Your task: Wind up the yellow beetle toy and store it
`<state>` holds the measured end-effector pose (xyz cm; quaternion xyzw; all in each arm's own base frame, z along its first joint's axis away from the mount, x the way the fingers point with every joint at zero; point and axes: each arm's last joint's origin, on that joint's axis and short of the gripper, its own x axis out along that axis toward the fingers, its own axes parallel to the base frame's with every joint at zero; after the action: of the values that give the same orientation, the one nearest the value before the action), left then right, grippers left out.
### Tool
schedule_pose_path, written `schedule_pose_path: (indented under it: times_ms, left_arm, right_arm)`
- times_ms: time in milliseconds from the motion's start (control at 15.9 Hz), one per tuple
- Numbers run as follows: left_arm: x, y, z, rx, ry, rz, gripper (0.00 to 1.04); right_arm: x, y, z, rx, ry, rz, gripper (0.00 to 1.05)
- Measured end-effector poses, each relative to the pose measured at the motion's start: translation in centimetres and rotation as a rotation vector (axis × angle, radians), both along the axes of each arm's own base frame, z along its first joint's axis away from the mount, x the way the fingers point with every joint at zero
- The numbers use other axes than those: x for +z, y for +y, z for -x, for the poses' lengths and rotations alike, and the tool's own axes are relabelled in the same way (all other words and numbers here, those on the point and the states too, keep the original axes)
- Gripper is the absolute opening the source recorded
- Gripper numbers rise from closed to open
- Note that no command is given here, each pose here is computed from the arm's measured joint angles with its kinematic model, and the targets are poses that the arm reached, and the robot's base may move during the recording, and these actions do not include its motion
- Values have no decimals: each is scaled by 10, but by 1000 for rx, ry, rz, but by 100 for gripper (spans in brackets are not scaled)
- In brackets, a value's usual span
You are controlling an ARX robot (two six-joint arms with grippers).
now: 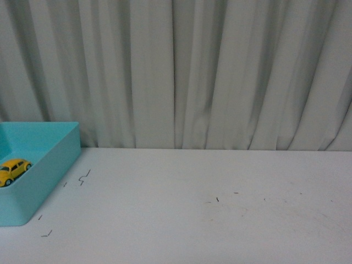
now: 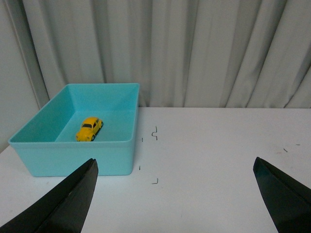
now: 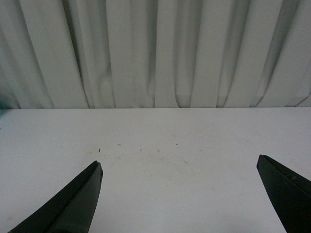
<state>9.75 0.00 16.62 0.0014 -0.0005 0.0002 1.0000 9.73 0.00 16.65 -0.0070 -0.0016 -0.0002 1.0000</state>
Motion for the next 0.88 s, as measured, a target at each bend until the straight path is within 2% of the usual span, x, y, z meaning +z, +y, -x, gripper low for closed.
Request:
schedule_pose_path:
  times_ms: [880]
  left_arm:
    - [0,0,0,0,0,0,98]
  right_arm:
    - [0,0,0,0,0,0,98]
